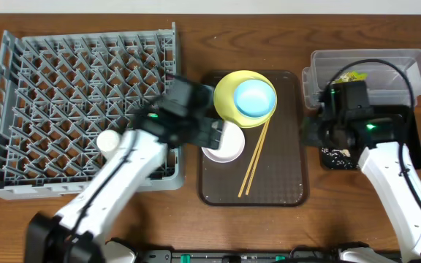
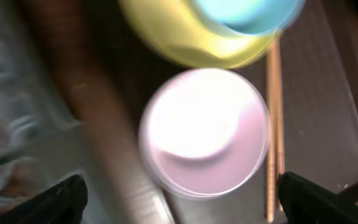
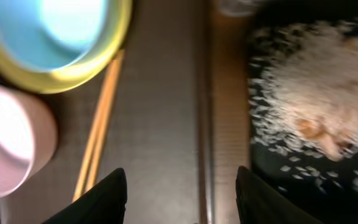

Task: Sort waste into correct bins and load items into the dishwasher rack
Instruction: 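Reach the left gripper to the pink bowl and grasp its rim, then lift the pink bowl with the left gripper and move it over the rack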

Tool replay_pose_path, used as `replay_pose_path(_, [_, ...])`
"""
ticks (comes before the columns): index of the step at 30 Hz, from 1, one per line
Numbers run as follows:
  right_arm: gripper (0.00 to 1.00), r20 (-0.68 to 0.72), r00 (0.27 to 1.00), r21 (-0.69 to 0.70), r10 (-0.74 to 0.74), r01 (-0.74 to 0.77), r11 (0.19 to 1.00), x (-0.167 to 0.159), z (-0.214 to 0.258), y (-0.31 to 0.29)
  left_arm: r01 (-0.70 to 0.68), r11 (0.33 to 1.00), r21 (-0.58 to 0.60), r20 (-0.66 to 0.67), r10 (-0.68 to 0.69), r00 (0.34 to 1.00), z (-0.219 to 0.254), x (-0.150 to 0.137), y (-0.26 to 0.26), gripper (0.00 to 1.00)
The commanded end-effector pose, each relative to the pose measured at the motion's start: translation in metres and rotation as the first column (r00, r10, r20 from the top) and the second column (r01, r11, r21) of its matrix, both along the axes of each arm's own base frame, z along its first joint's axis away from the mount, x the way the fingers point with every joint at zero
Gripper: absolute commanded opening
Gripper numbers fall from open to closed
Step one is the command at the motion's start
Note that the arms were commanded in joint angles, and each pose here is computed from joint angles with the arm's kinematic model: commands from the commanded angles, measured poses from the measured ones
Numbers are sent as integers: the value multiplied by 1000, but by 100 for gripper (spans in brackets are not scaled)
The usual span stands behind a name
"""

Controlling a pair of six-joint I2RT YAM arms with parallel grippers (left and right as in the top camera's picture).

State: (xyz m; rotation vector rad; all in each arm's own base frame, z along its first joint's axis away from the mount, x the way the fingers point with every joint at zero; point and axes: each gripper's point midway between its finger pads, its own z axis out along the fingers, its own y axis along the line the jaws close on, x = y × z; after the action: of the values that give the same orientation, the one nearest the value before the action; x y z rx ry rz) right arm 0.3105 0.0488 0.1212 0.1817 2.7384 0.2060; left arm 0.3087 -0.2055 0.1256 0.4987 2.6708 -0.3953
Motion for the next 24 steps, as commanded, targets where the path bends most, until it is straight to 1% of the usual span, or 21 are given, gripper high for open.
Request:
replay_pose_path(1, [55, 2, 996, -21, -94, 94, 995, 2, 2, -17, 86, 995, 56, 21, -88, 996, -17, -4, -30, 98])
replay_pose_path(5, [57, -3, 995, -23, -96, 96, 995, 1, 2, -18, 163, 981, 107, 7, -165, 986, -46, -15, -60, 98])
replay_pose_path(9, [57, -3, 995, -22, -96, 96, 995, 1, 2, -18, 206, 964, 168, -19, -205, 979, -75, -24, -73, 92])
replay_pose_path(10, [57, -3, 995, -22, -96, 96, 995, 1, 2, -18, 209, 960, 186, -25, -208, 978, -81, -25, -73, 89])
replay_pose_path(11, [57, -4, 995, -22, -96, 96, 995, 1, 2, -18, 210, 956, 204, -31, -208, 978, -87, -26, -72, 82])
replay_pose_path(14, [57, -4, 996, -19, -94, 94, 995, 1, 2, -17, 211, 951, 226, -45, -206, 978, -96, -27, -71, 50])
replay_pose_path(16, [57, -4, 996, -19, -94, 94, 995, 1, 2, -17, 211, 951, 226, -46, -206, 977, -96, -27, -71, 34])
replay_pose_path(22, [57, -5, 996, -19, -94, 94, 995, 1, 2, -17, 213, 951, 226, -52, -207, 977, -95, -29, -70, 10])
replay_pose_path(23, [57, -5, 996, -19, -94, 94, 995, 1, 2, -17, 213, 951, 224, -49, -207, 977, -94, -29, -70, 7])
replay_pose_path(24, [57, -5, 996, -19, -94, 94, 995, 1, 2, -17, 212, 953, 216, -45, -208, 977, -90, -29, -71, 6])
